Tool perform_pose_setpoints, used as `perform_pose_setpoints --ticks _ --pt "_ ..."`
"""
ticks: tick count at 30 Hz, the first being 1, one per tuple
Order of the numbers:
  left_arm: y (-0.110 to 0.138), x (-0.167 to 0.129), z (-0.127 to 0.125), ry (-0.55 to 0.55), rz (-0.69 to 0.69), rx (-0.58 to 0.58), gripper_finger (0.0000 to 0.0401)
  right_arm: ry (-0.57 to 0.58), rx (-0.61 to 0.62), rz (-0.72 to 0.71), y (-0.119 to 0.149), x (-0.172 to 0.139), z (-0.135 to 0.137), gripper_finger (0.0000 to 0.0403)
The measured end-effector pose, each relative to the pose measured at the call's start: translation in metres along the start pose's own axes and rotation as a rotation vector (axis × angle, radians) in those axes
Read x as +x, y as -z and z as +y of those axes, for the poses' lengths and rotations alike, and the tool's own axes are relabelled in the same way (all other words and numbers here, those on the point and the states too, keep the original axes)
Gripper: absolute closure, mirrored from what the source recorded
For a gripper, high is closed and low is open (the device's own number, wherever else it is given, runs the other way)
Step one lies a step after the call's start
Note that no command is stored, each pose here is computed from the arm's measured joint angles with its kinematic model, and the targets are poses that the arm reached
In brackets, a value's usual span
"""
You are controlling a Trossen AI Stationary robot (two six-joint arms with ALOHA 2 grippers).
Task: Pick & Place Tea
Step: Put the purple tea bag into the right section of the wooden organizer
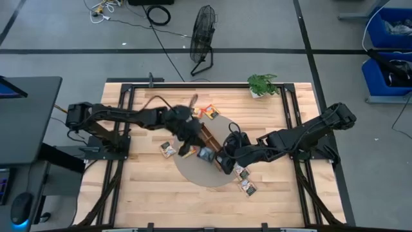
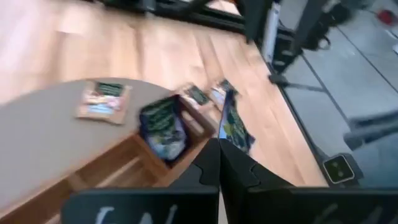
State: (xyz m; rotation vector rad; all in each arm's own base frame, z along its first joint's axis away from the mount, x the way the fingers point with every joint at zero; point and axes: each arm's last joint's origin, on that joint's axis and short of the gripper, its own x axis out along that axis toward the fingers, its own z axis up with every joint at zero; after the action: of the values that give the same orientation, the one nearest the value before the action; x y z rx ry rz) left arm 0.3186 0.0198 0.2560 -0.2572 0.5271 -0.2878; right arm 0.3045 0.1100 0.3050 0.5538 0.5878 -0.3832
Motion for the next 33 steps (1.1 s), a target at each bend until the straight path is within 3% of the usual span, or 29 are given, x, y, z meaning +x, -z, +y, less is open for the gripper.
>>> perform_pose_setpoints --ticks 6,11,19,27,33 --pt "-0.018 -0.036 0.001 -0.073 -0.116 0.014 0.0401 -0.001 -0.029 -0.068 -0.006 -0.003 0.001 0.0255" --pt "-0.028 -0.060 -0.002 -0.112 -0.193 0.030 0.0401 0.037 -0.026 -0.124 -0.010 -0.007 -0.002 0.0215" --pt "-0.032 -0.067 -0.008 -0.110 -0.230 0.022 0.0401 0.056 -0.017 -0.194 -0.025 -0.006 -0.007 0.0167" --pt "-0.035 -0.067 -0.013 -0.102 -0.259 0.023 0.0401 -0.028 0.016 -0.147 -0.042 0.003 -0.017 0.0175" --pt "-0.035 -0.067 -0.013 -0.102 -0.262 0.025 0.0401 -0.075 0.018 -0.115 -0.049 0.007 -0.021 0.0229"
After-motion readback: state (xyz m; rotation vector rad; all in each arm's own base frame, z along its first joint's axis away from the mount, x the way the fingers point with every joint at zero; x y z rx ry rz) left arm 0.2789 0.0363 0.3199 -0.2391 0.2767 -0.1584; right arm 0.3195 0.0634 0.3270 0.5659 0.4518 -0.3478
